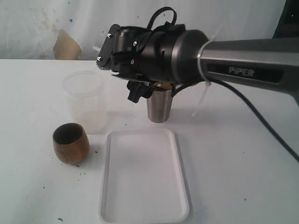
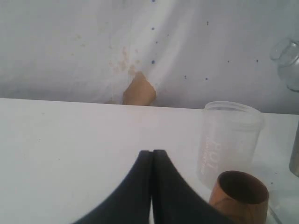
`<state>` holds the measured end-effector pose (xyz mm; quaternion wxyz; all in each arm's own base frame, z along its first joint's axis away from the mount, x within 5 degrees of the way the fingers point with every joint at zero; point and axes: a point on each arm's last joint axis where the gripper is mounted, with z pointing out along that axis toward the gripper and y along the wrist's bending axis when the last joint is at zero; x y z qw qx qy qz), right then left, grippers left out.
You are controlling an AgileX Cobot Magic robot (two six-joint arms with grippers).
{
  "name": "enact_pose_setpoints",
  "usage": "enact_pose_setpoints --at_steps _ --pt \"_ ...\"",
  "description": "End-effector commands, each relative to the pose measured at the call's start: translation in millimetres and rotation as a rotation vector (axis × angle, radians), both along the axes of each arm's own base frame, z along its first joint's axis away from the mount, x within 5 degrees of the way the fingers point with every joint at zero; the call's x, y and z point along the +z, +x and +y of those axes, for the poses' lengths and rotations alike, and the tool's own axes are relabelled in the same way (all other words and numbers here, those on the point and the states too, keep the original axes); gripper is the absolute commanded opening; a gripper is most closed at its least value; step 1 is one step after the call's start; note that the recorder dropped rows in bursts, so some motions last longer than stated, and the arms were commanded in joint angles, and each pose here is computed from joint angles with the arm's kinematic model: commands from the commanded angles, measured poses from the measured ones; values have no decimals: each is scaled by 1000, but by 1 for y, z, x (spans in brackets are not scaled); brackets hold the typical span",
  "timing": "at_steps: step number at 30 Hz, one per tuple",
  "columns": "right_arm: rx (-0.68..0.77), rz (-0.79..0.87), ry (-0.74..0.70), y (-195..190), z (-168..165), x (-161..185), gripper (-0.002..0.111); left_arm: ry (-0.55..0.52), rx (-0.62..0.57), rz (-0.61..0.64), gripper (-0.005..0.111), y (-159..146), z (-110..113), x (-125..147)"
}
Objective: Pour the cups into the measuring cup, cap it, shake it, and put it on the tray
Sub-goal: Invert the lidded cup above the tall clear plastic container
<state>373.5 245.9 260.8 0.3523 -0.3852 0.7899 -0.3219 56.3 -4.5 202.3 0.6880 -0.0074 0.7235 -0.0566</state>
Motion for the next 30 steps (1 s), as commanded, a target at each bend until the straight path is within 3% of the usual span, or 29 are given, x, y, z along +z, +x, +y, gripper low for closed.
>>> enact_pose_setpoints --at_steps 1,6,14,24,30 --pt "-7 -120 -181 4 10 6 0 3 -2 -10 0 0 0 0" --pt "26 -190 -409 5 23 -8 0 3 -2 -10 0 0 0 0" --pt "42 -238 -584 11 26 -18 0 3 -2 -10 0 0 0 0" --pt "88 -307 -738 13 29 -8 0 3 -2 -10 0 0 0 0" --pt "115 -307 -669 0 36 6 0 3 -2 -10 0 0 0 0"
